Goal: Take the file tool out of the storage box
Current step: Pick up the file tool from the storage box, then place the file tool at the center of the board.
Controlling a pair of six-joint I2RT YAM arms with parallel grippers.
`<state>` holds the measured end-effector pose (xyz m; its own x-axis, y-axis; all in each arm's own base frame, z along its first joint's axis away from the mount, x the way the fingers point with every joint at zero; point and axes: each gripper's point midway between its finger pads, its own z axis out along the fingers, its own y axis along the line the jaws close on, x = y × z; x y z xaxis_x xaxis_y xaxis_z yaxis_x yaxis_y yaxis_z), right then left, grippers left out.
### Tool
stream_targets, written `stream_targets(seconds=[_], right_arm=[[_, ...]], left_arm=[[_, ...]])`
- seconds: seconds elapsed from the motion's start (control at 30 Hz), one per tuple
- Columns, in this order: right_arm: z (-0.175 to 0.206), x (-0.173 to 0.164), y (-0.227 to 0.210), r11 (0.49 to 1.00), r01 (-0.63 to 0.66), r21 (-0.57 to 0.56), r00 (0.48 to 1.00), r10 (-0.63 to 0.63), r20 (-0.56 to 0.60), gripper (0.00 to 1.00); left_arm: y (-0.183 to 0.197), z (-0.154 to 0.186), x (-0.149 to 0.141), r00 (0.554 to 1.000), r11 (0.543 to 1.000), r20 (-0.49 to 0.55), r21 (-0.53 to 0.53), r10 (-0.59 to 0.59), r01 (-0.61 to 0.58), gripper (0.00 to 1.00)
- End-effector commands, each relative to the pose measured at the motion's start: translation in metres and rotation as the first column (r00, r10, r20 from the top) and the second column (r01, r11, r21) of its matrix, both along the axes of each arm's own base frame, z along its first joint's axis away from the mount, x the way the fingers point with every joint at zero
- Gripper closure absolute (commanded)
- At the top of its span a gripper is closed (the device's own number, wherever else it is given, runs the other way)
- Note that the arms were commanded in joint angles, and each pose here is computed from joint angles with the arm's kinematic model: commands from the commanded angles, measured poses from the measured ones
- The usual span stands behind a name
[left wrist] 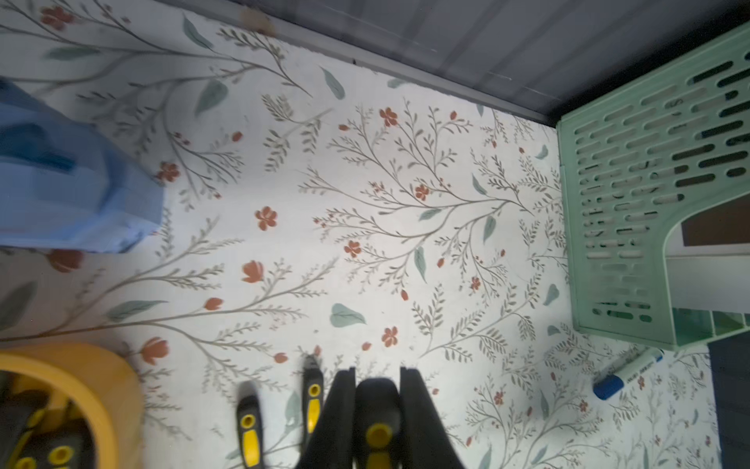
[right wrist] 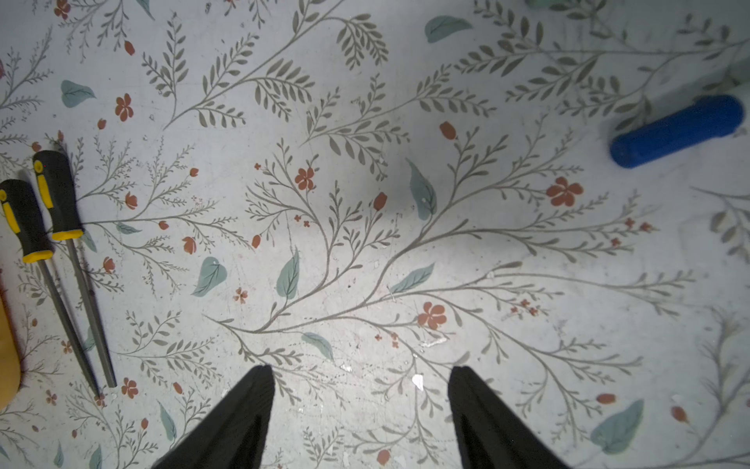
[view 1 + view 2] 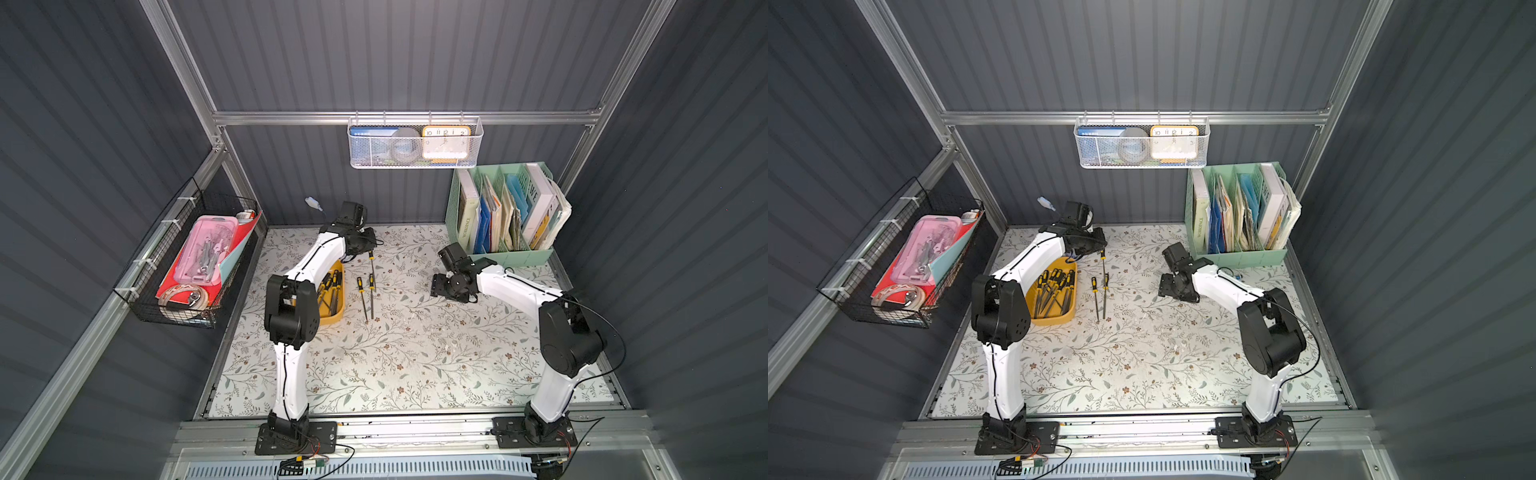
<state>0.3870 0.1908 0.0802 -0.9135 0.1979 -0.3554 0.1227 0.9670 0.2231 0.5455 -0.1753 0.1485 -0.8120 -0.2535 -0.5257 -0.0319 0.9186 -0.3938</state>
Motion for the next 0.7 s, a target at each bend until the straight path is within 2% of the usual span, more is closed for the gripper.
stream_targets(seconds=[0.0, 0.17, 0.37, 0.67], right_arm=[[0.007, -0.003, -0.006, 1.000, 0.011, -0.015, 1.000, -0.010, 0.015, 0.26], [0.006, -0.002, -0.007, 1.000, 0.004, -0.025, 1.000, -0.004, 0.016, 0.27], [0.009, -0.001, -0.008, 0.999, 0.007, -0.032, 1.000, -0.006, 0.030, 0.26], [0.005, -0.011, -0.014, 0.999, 0.010, -0.043, 1.000, -0.009, 0.020, 0.26]], left_arm=[[-0.008, -0.001, 0.000, 0.999, 0.999, 0.012, -0.036, 0.038, -0.038, 1.00], [-0.029, -0.040, -0.010, 0.999, 0.999, -0.043, 0.041, -0.003, 0.005, 1.00], [-0.024, -0.079, -0.018, 0.995, 0.996, -0.093, 0.090, 0.025, -0.016, 1.00], [-0.022, -0.113, -0.031, 0.991, 0.993, -0.136, 0.118, 0.011, 0.006, 1.00]])
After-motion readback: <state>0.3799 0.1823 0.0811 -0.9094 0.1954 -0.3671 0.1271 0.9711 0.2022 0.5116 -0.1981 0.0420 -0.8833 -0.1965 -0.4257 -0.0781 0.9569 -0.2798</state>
